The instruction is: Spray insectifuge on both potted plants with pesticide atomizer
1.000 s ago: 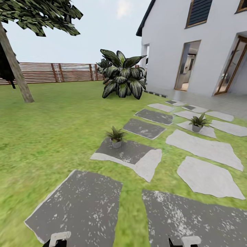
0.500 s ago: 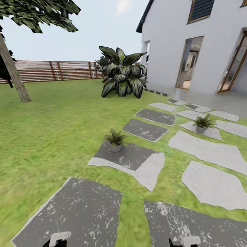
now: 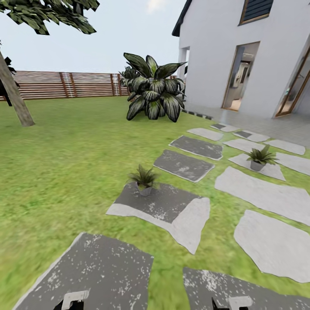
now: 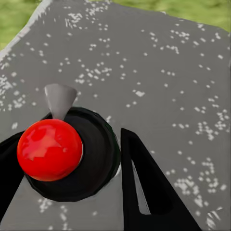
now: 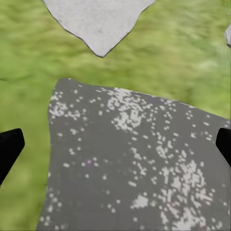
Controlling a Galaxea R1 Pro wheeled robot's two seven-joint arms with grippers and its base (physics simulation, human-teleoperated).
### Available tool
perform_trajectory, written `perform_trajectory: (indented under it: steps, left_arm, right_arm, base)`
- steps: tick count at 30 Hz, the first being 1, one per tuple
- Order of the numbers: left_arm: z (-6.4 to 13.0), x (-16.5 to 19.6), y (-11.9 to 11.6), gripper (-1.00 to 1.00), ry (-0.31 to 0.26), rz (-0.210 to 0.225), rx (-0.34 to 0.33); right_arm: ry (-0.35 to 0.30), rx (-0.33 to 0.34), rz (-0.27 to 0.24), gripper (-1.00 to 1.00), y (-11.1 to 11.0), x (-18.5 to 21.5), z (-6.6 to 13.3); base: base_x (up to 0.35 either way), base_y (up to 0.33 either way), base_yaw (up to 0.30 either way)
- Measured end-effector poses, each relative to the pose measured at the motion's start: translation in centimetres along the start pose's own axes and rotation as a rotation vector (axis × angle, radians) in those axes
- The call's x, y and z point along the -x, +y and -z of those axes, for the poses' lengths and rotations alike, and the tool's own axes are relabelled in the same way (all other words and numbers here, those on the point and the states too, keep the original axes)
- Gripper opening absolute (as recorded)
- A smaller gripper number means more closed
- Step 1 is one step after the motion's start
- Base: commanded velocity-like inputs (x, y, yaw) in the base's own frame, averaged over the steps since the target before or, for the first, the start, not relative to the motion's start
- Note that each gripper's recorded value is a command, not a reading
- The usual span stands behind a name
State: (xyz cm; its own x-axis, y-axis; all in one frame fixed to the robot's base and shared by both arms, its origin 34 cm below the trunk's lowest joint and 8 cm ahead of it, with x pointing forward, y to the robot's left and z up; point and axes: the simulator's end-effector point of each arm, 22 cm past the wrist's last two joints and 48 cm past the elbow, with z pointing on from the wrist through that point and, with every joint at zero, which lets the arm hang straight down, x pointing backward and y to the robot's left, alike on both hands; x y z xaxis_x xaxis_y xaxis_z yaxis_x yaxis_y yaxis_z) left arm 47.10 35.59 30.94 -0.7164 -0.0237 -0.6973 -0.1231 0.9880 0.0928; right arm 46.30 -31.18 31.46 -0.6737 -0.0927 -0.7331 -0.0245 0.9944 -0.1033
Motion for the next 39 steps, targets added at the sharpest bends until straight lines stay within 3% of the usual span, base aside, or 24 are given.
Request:
perform_trajectory:
  steps: [39]
  left_arm:
    - [-0.07,-0.67,0.13,-1.0,0.014,-0.003,0.002]
  right_arm:
    - [0.014,0.006,0.001,1.0,0.16,-0.65,-0.02]
  base:
    - [0.331,0.024,0.0]
